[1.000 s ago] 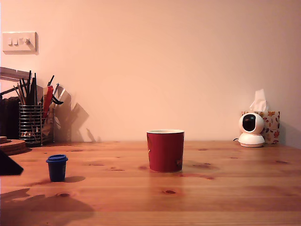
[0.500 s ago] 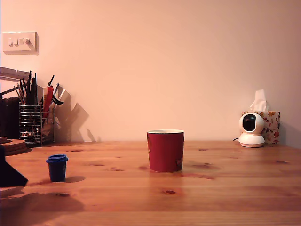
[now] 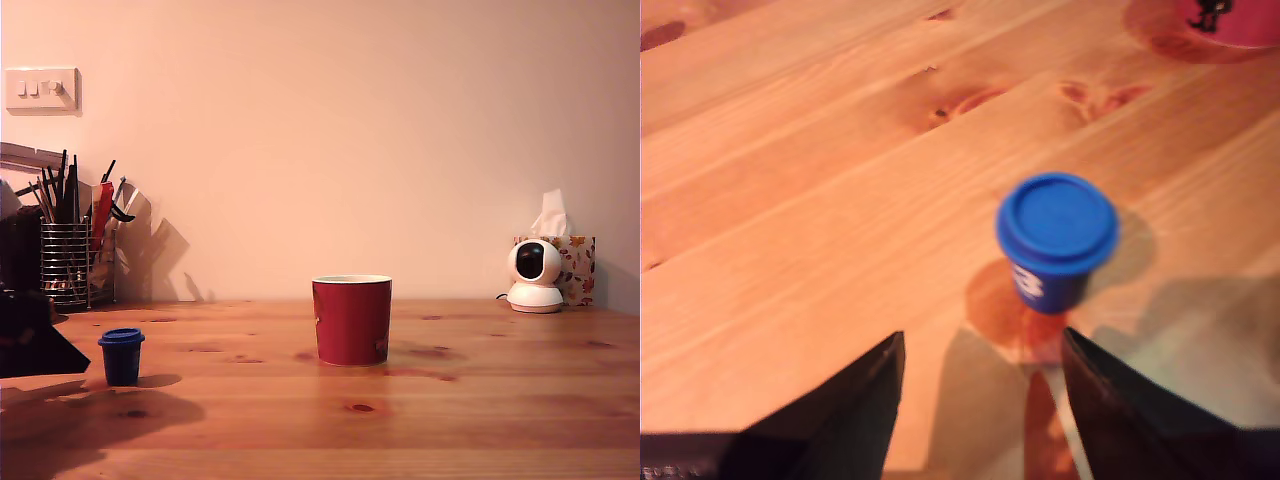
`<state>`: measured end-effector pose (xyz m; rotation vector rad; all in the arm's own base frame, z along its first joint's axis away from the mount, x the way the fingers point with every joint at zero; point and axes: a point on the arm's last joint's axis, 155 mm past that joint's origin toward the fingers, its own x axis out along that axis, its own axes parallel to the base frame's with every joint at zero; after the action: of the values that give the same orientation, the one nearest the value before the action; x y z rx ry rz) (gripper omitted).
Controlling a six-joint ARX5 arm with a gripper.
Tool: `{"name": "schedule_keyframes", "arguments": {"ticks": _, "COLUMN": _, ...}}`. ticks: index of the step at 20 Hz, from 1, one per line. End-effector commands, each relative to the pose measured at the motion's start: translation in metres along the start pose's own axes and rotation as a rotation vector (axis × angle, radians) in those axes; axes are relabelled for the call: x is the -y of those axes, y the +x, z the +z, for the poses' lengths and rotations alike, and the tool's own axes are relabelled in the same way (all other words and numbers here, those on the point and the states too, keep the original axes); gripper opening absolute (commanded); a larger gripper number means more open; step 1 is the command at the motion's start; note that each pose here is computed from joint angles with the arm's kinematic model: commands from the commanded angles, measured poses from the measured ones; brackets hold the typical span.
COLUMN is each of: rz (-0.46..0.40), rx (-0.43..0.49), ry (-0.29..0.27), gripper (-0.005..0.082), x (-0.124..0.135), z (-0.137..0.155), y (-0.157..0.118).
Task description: Pick up the coffee capsules on the table and drop them inside the coffee cup
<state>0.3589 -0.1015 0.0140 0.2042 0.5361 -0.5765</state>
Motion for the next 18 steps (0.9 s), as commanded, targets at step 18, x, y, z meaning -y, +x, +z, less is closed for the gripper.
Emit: {"name": "schedule_keyframes", "arguments": {"ticks": 18, "rz": -0.092, "rx": -0.038, "ry": 0.014, "gripper": 0.0450, "x": 0.008, "z": 0.000, "y": 0.027}}
